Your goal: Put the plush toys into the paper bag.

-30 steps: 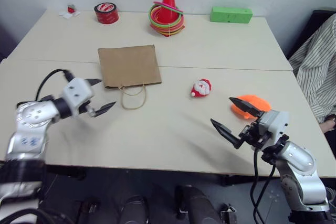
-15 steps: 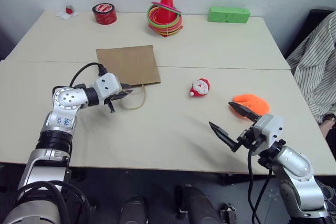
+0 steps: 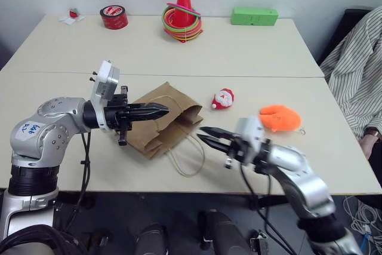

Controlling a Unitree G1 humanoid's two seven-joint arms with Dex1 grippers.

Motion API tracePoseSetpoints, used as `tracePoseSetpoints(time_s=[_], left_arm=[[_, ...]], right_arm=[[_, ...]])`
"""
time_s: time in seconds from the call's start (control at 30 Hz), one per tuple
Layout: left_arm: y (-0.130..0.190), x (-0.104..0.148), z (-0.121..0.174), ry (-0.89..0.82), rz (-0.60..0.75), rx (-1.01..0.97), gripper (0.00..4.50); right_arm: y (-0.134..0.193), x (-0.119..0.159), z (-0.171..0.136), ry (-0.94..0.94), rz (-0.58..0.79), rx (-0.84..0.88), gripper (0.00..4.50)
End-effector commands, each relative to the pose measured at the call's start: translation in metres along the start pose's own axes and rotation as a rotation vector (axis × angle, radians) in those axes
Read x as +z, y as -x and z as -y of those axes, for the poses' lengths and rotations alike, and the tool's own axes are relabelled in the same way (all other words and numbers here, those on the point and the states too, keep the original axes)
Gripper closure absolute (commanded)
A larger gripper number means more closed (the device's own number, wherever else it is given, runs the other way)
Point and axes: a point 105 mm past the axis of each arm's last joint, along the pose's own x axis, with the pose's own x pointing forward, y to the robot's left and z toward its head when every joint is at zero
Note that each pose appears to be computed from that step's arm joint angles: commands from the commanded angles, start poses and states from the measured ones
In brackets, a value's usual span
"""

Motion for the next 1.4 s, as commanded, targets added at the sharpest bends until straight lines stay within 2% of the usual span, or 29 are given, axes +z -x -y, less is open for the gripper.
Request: tracePoseSetpoints(time_s=[0.03, 0.17, 0.3, 0.47, 0.57, 0.7, 0.83, 1.0, 1.13, 1.27, 1.33, 1.4], left_arm=[[-0.006, 0.01, 0.011, -0.018, 0.039, -0.015, 4.5], [-0.011, 0.016, 0.019, 0.007, 0.075, -0.04, 4.5], [-0.008, 0.021, 0.021, 0.018, 0.099, -0.037, 4.5], [0.011, 0.046, 0.01, 0.018, 0.204, 0.03, 4.5], [0.029, 0.063, -0.001, 0.047, 0.287, 0.086, 4.5], [0.048, 0.075, -0.015, 0.081, 0.375, 0.141, 4.5], [0.035, 0.06, -0.01, 0.087, 0.293, 0.093, 4.5], [0.016, 0.047, -0.008, 0.091, 0.252, 0.041, 4.5], [0.004, 0.041, -0.008, 0.086, 0.245, 0.011, 4.5], [-0.007, 0.032, -0.004, 0.091, 0.213, -0.037, 4.5], [-0.01, 0.029, -0.005, 0.09, 0.197, -0.044, 4.5], [-0.012, 0.026, -0.006, 0.085, 0.187, -0.045, 4.5]], right_arm=[[-0.023, -0.015, -0.001, 0.008, -0.06, 0.037, 4.45], [-0.048, -0.023, 0.004, 0.029, -0.086, 0.022, 4.45], [-0.063, -0.046, -0.001, 0.005, -0.171, 0.046, 4.45], [-0.053, -0.081, -0.01, -0.024, -0.31, 0.069, 4.45], [-0.042, -0.092, -0.012, -0.043, -0.358, 0.069, 4.45], [-0.035, -0.092, -0.012, -0.051, -0.358, 0.066, 4.45], [-0.035, -0.081, -0.012, -0.046, -0.293, 0.074, 4.45], [-0.035, -0.046, 0.006, -0.036, -0.102, -0.006, 4.45], [-0.014, -0.014, 0.006, -0.003, 0.031, 0.041, 3.63], [0.035, 0.018, 0.007, 0.012, 0.146, 0.054, 2.25], [0.064, 0.026, 0.016, 0.026, 0.146, -0.028, 1.57], [0.097, 0.031, 0.031, 0.067, 0.119, -0.181, 0.93]])
